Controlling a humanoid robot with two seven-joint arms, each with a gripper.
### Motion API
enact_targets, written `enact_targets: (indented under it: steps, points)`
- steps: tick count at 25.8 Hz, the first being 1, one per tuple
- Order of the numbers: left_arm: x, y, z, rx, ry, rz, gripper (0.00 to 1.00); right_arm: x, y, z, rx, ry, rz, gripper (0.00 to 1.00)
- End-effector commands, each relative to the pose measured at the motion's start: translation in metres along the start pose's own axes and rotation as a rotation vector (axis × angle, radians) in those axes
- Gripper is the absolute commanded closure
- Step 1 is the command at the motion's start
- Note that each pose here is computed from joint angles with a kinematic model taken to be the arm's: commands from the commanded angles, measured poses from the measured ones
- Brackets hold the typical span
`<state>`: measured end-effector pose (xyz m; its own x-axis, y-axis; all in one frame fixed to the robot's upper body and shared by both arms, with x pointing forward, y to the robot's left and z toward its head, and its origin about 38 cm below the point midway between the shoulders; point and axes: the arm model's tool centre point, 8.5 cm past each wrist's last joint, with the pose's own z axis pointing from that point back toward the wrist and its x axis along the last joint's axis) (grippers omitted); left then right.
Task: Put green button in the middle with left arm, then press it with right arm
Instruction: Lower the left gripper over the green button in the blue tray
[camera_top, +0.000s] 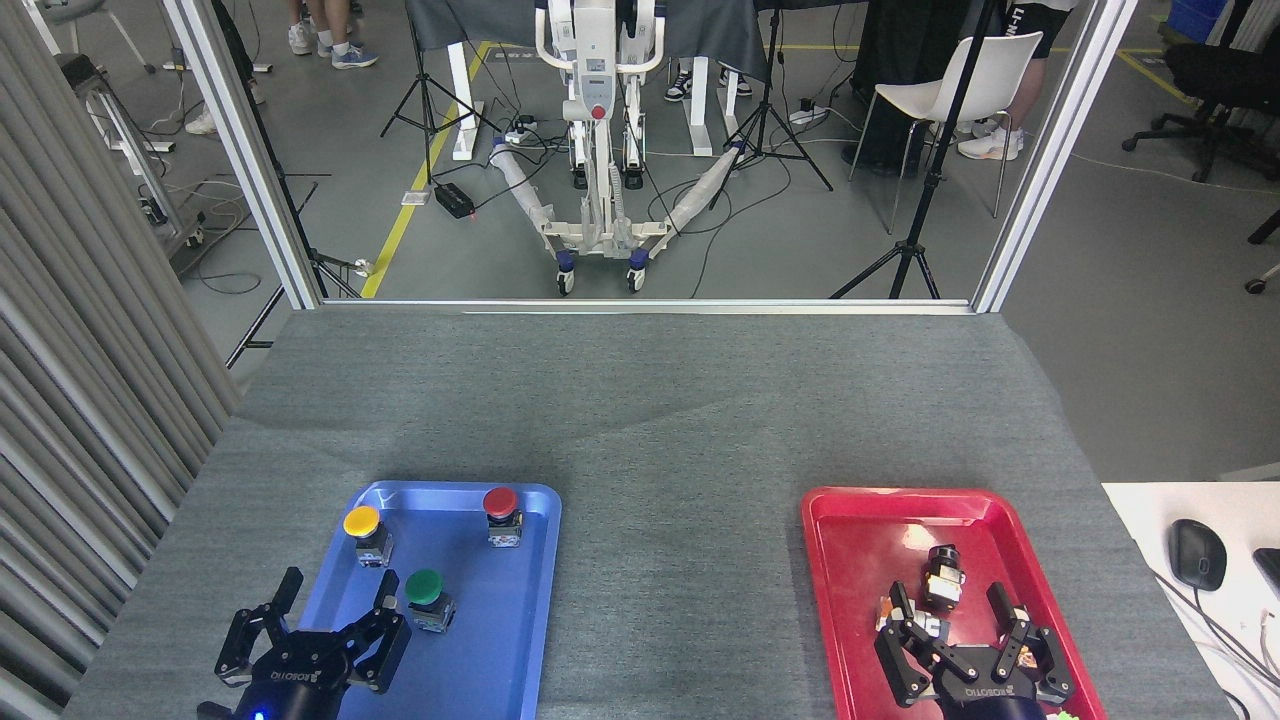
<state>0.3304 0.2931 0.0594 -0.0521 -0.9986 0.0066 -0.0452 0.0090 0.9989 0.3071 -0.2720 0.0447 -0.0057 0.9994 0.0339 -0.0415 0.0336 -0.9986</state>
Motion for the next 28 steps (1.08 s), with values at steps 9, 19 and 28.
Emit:
enact_targets:
  steps: [9,19,28]
  points:
    - [-0.001,0.008,-0.002,0.019,0.007,-0.011,0.0,-0.007,-0.001,0.0,0.001,0.015,0.007,0.0]
    - [0.004,0.005,0.0,0.01,-0.05,-0.034,0.0,-0.004,-0.004,-0.002,-0.01,0.005,-0.031,0.0]
    - [0.007,0.005,0.001,0.01,-0.077,-0.027,0.0,-0.003,-0.005,-0.005,-0.016,0.02,-0.029,0.0]
